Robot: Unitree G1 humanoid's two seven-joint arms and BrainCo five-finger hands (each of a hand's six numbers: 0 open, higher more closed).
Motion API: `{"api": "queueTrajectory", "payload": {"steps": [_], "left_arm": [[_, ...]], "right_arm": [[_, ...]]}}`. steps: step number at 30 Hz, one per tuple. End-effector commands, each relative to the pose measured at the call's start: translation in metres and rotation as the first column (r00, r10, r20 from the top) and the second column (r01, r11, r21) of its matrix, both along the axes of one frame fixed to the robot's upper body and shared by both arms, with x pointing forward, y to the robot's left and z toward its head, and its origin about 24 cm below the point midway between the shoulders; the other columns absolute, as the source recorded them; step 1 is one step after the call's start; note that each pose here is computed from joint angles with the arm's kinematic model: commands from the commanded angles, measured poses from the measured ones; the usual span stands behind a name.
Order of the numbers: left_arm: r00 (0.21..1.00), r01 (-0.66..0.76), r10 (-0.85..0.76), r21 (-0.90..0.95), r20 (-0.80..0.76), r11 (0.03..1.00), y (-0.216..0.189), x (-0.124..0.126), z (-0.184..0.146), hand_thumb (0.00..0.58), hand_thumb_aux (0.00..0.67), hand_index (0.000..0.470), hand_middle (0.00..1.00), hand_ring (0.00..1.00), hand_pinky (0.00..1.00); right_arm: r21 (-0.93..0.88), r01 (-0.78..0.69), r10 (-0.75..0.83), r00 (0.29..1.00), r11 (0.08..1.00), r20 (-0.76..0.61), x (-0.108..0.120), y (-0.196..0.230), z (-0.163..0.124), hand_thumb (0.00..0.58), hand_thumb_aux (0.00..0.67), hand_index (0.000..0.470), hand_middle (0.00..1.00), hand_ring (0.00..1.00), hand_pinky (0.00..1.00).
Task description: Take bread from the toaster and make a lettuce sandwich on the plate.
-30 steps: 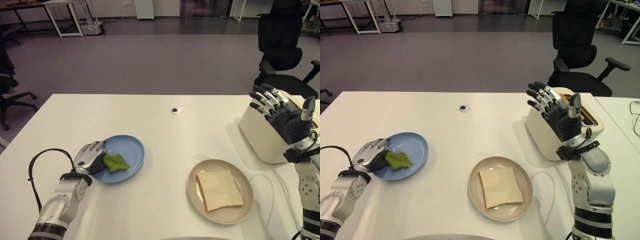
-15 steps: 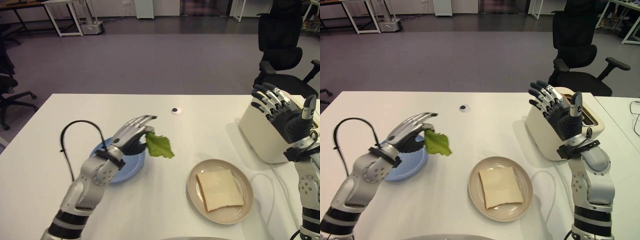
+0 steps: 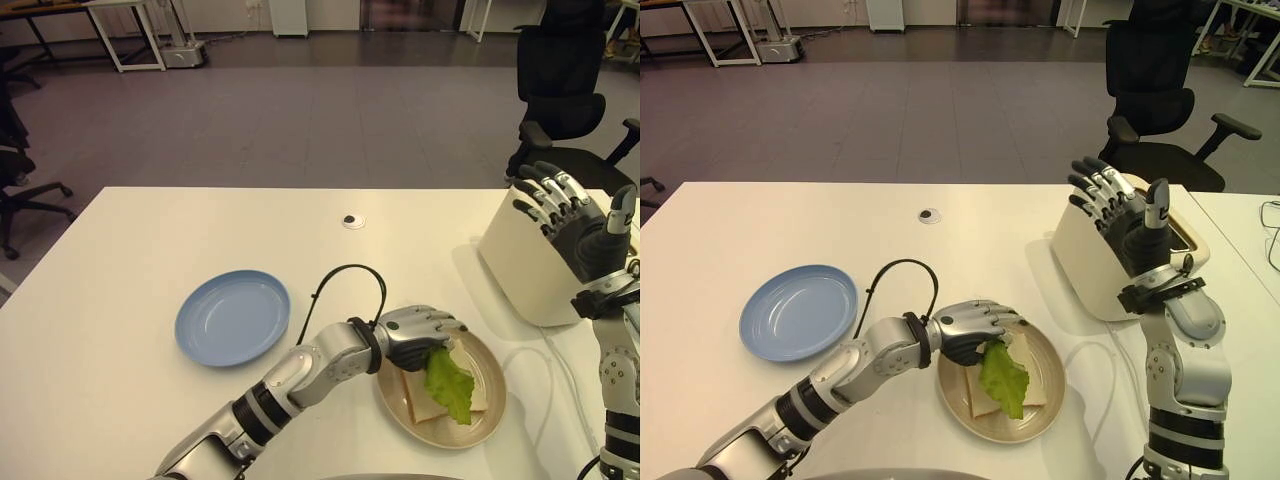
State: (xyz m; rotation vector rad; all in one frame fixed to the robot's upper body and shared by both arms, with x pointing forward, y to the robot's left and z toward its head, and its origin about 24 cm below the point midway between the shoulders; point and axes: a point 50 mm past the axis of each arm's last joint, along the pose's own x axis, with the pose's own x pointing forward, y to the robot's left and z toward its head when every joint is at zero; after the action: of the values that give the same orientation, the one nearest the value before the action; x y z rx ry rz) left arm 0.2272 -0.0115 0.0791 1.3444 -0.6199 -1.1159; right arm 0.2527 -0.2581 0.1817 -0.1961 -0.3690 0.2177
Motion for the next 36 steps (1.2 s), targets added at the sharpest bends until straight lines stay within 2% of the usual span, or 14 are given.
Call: {"api": "queueTrajectory", "payload": {"steps": [1, 2, 3, 4, 10, 13, 18, 21, 24, 25, 27, 32, 34, 36], "left_arm": [[0.994, -0.015, 0.011, 0.043, 0.105, 0.999, 0.003, 0.009, 0.001, 0.531, 0.476, 0.334, 0.00, 0.00, 0.00], [0.993, -0.015, 0.010, 0.038, 0.116, 0.999, 0.002, 0.010, 0.002, 0.509, 0.436, 0.306, 0.00, 0.00, 0.00], [0.991, -0.012, 0.008, 0.029, 0.132, 0.999, 0.001, 0.010, 0.003, 0.164, 0.102, 0.072, 0.00, 0.00, 0.00], [0.990, -0.011, 0.007, 0.021, 0.144, 1.000, 0.000, 0.010, 0.003, 0.000, 0.000, 0.000, 0.00, 0.00, 0.00], [0.993, 0.009, -0.006, -0.028, 0.115, 1.000, -0.002, 0.006, 0.011, 0.000, 0.000, 0.000, 0.00, 0.00, 0.00], [0.992, -0.009, 0.014, -0.041, 0.125, 0.999, 0.003, 0.012, 0.020, 0.000, 0.000, 0.000, 0.00, 0.00, 0.00], [0.989, -0.058, 0.068, -0.074, 0.133, 0.996, 0.013, 0.022, 0.029, 0.000, 0.000, 0.000, 0.00, 0.00, 0.00], [0.992, -0.108, 0.119, -0.190, 0.046, 0.976, 0.021, 0.025, 0.040, 0.000, 0.000, 0.000, 0.00, 0.00, 0.00], [0.975, -0.220, 0.207, -0.392, -0.077, 0.893, 0.042, 0.034, 0.061, 0.000, 0.000, 0.000, 0.00, 0.00, 0.00], [0.964, -0.266, 0.233, -0.459, -0.127, 0.848, 0.052, 0.038, 0.067, 0.000, 0.000, 0.000, 0.00, 0.00, 0.00], [0.933, -0.360, 0.267, -0.594, -0.242, 0.719, 0.074, 0.042, 0.074, 0.000, 0.000, 0.000, 0.00, 0.00, 0.00], [0.856, -0.517, 0.325, -0.668, -0.402, 0.535, 0.122, 0.036, 0.058, 0.000, 0.000, 0.000, 0.00, 0.00, 0.00], [0.843, -0.538, 0.341, -0.667, -0.417, 0.515, 0.129, 0.033, 0.054, 0.000, 0.000, 0.000, 0.00, 0.00, 0.00], [0.840, -0.543, 0.350, -0.667, -0.415, 0.510, 0.130, 0.032, 0.053, 0.000, 0.000, 0.000, 0.00, 0.00, 0.00]], "right_arm": [[-0.050, 0.070, -0.067, 0.995, 0.996, 0.073, -0.001, -0.002, 0.016, 0.000, 0.000, 0.000, 0.00, 0.00, 0.00], [-0.054, 0.079, -0.075, 0.994, 0.995, 0.076, -0.002, -0.002, 0.017, 0.000, 0.000, 0.000, 0.00, 0.00, 0.00], [-0.073, 0.099, -0.093, 0.993, 0.992, 0.078, -0.001, -0.002, 0.016, 0.000, 0.000, 0.000, 0.00, 0.00, 0.00], [-0.081, 0.107, -0.101, 0.992, 0.991, 0.076, -0.001, -0.001, 0.015, 0.000, 0.000, 0.000, 0.00, 0.00, 0.00], [-0.201, 0.272, -0.257, 0.962, 0.941, 0.098, 0.004, -0.021, 0.018, 0.000, 0.000, 0.000, 0.00, 0.00, 0.00], [-0.364, 0.473, -0.434, 0.881, 0.802, 0.187, 0.006, -0.050, 0.025, 0.000, 0.000, 0.000, 0.00, 0.00, 0.00], [-0.556, 0.643, -0.519, 0.761, 0.527, 0.389, 0.004, -0.071, 0.034, 0.000, 0.000, 0.000, 0.00, 0.00, 0.00], [-0.651, 0.647, -0.525, 0.742, 0.397, 0.417, 0.008, -0.080, 0.025, 0.000, 0.000, 0.000, 0.00, 0.00, 0.00], [-0.748, 0.548, -0.509, 0.796, 0.375, 0.327, 0.016, -0.076, -0.003, 0.000, 0.000, 0.000, 0.00, 0.00, 0.00], [-0.775, 0.510, -0.502, 0.813, 0.373, 0.294, 0.018, -0.073, -0.014, 0.209, 0.134, 0.094, 0.00, 0.00, 0.00], [-0.812, 0.450, -0.515, 0.828, 0.372, 0.223, 0.022, -0.072, -0.037, 0.438, 0.339, 0.238, 0.00, 0.00, 0.00], [-0.850, 0.405, -0.569, 0.807, 0.337, 0.159, 0.022, -0.085, -0.060, 0.538, 0.489, 0.343, 0.00, 0.00, 0.00], [-0.843, 0.401, -0.546, 0.823, 0.360, 0.159, 0.023, -0.078, -0.059, 0.580, 0.670, 0.470, 0.00, 0.00, 0.00], [-0.819, 0.416, -0.511, 0.841, 0.396, 0.180, 0.025, -0.068, -0.051, 0.580, 0.670, 0.470, 0.00, 0.00, 0.00]]}}
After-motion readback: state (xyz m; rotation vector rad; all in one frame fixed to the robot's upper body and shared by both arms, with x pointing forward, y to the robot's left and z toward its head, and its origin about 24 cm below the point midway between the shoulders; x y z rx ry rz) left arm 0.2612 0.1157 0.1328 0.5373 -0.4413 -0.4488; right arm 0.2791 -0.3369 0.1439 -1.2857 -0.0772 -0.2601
